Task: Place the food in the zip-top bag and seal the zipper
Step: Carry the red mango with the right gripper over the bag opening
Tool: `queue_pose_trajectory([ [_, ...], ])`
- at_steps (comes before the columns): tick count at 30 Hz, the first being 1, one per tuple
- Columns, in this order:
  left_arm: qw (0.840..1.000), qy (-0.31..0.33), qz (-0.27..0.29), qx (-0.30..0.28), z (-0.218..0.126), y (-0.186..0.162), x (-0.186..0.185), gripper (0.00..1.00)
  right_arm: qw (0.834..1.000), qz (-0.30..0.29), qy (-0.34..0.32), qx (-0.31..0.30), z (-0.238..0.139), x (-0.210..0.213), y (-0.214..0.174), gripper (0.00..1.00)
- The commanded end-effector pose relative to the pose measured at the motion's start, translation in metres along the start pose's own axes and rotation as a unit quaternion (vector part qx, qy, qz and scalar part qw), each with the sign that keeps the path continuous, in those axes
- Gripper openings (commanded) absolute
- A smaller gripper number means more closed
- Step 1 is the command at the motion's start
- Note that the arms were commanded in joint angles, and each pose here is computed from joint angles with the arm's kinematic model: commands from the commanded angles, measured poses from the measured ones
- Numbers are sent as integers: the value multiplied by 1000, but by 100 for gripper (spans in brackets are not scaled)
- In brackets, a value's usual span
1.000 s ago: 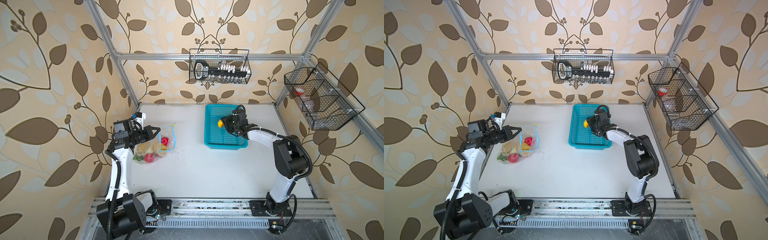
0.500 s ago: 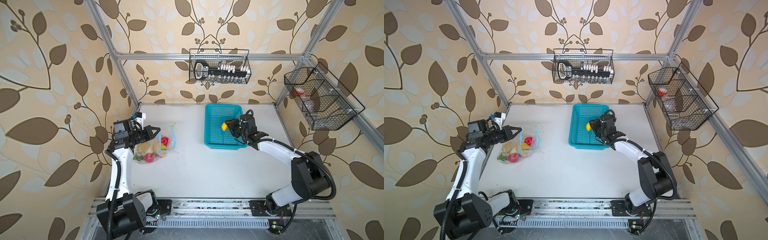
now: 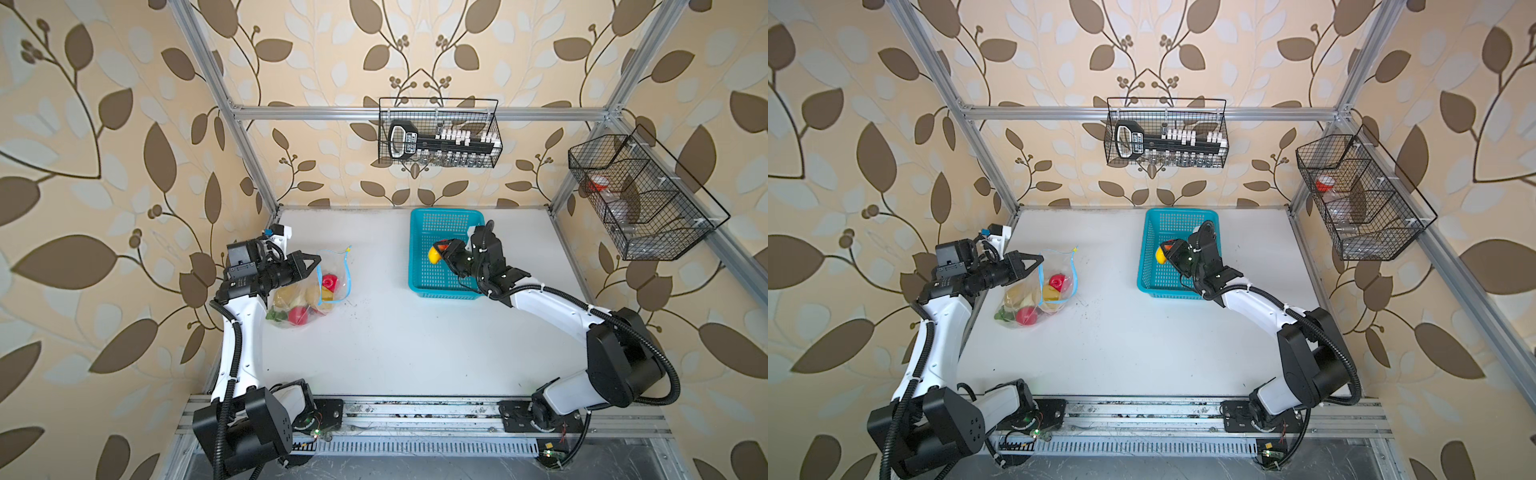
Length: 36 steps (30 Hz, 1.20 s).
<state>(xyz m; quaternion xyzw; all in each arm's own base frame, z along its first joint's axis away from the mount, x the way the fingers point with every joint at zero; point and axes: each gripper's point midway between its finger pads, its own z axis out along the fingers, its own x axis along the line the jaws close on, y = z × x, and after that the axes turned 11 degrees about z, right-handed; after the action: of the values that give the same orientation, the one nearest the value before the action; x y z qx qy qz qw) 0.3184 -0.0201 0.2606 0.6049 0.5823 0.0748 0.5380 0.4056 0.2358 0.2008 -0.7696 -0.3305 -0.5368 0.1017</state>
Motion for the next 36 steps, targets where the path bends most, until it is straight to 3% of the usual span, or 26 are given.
queue_pose_trajectory([
  [1,1000,0,21,-11,-3,5,-1,0,999,-31,34,17,-1,22,-16,34],
  [24,1000,3,25,-12,-4,5,-1,0,983,-126,100,91,27,108,-124,35],
  [36,1000,2,23,-10,-4,5,0,0,974,-149,113,131,42,121,-176,35],
])
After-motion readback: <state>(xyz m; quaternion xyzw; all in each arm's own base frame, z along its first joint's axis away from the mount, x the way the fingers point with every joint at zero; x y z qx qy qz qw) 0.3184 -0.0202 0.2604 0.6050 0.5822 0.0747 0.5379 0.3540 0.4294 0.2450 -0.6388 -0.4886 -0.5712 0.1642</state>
